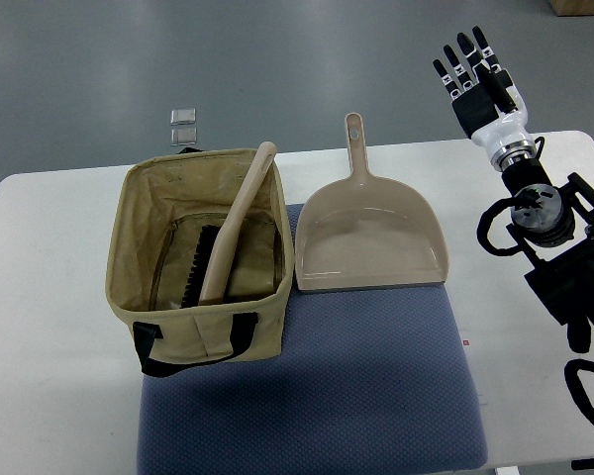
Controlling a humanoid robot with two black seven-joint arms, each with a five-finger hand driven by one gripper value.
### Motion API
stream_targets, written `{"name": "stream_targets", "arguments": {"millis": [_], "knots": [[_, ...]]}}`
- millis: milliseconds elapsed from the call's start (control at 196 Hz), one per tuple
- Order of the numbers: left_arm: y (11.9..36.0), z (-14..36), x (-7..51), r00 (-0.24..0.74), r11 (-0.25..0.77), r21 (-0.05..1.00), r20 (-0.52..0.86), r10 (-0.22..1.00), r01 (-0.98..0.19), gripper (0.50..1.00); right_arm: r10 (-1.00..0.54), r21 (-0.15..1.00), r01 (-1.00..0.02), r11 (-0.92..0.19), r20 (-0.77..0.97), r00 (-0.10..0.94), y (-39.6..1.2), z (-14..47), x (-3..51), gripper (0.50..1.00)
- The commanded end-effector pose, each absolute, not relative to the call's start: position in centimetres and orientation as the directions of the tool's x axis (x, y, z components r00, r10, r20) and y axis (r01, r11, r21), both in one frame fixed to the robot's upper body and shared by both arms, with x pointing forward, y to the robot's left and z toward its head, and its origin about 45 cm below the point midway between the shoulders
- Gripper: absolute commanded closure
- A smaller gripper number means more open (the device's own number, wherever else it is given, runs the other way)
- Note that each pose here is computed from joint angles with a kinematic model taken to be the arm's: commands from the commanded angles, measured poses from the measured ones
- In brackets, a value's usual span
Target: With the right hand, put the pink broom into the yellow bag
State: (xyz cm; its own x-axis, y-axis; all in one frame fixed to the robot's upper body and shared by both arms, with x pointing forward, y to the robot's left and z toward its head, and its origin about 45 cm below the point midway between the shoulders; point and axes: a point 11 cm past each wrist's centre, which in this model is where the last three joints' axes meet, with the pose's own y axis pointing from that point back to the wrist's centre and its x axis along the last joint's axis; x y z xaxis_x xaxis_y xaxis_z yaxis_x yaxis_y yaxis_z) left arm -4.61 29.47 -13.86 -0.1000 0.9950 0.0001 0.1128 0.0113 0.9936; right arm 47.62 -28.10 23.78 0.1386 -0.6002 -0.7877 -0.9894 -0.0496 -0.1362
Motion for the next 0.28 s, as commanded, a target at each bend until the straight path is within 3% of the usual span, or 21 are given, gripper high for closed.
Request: {"name": "stream_targets", "arguments": {"millis": [0, 271], "knots": [[29.47, -13.85, -4.71, -0.101, 0.011, 0.993, 0.0, 0.995, 0.114, 0.5, -0.598, -0.122, -0.991, -0.05, -0.791, 0.128, -28.06, 22.98, 47.32, 0.57], [29.47, -13.85, -4.71, -0.101, 0.011, 0.993, 0.0, 0.995, 0.114, 0.5, -0.603, -0.127, -0.99, -0.056, -0.786, 0.134, -27.74, 22.68, 47.13, 0.568]]}}
